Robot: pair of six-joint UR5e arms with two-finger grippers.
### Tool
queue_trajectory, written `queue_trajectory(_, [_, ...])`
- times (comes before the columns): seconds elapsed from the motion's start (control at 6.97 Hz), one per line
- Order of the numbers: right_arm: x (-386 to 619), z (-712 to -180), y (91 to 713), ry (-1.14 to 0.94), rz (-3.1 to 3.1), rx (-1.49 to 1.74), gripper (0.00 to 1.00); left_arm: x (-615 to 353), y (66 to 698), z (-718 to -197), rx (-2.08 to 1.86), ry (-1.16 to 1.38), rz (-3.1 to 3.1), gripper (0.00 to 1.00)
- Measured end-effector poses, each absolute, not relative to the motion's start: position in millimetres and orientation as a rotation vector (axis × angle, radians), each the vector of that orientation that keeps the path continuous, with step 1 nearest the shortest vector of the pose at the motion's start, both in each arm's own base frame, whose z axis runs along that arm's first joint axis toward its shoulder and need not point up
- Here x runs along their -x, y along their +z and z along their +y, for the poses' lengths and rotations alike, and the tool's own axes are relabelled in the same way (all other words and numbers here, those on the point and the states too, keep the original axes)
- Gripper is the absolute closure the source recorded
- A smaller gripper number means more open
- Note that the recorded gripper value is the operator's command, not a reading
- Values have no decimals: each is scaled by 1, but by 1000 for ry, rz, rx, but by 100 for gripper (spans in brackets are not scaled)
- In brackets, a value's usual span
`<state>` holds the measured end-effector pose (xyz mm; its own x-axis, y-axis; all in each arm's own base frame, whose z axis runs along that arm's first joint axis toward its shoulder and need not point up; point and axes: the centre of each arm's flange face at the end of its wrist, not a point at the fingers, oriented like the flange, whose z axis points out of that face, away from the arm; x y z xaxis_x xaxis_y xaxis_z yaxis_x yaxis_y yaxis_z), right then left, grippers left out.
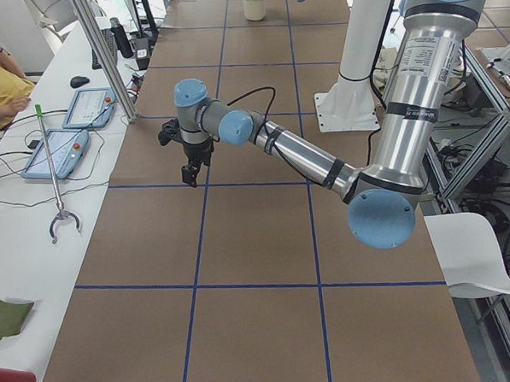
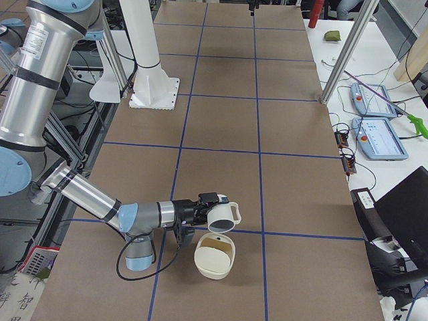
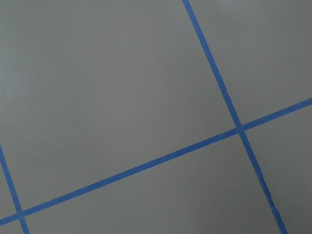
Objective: Left arm hands cup to right arm to dump lemon
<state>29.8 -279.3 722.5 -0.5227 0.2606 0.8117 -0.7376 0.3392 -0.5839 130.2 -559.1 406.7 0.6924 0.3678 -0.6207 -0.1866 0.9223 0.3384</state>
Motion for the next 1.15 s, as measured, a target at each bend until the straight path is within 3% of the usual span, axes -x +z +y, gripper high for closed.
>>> queue_trajectory(1.15, [-46,-284,705,1645,-2057,-168,100,-129,403,-559,-270,317,747,0])
